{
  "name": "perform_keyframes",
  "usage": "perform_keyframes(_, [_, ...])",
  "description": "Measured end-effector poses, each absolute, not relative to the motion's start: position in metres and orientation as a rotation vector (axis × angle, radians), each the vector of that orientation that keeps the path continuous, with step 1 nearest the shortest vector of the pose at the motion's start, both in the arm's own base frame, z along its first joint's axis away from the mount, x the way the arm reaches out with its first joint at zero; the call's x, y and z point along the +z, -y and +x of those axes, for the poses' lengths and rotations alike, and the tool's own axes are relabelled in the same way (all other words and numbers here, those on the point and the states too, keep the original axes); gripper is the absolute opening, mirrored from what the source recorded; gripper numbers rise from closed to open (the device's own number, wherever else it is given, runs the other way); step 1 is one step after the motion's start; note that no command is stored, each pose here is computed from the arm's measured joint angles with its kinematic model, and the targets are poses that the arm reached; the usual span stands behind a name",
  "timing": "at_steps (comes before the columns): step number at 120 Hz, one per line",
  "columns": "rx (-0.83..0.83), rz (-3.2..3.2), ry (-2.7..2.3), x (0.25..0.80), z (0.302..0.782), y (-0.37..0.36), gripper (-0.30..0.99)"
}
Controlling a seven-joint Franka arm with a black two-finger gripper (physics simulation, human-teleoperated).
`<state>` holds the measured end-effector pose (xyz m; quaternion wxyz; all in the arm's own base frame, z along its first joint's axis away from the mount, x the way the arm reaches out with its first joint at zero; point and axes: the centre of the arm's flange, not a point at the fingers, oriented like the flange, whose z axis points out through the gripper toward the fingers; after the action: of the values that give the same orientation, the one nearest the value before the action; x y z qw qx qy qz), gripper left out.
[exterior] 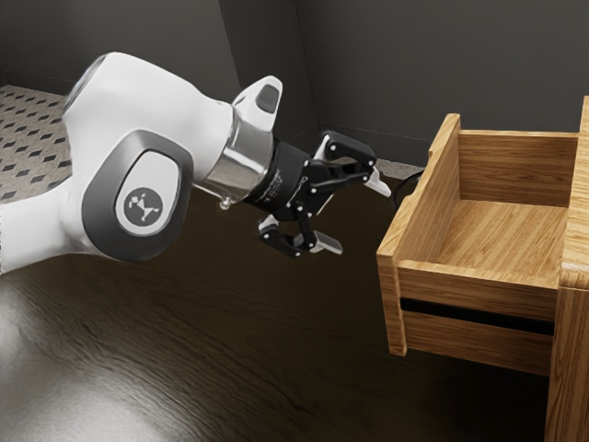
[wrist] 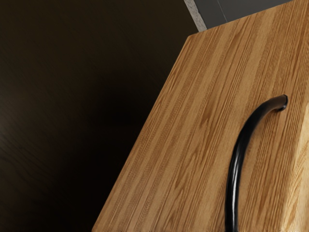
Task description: Pull the drawer handle with one arm to open the drawer
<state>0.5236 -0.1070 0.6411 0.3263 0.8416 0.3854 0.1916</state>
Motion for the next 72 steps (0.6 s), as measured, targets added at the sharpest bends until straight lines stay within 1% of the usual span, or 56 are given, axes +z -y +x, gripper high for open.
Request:
perform_keyframes(38, [0.495,2.234,-1.025,0.622,0.538,0.114,0.69])
perform_keyframes(72, [0.492,2.221,-1.045,0.618,0.532,0.103,0.69])
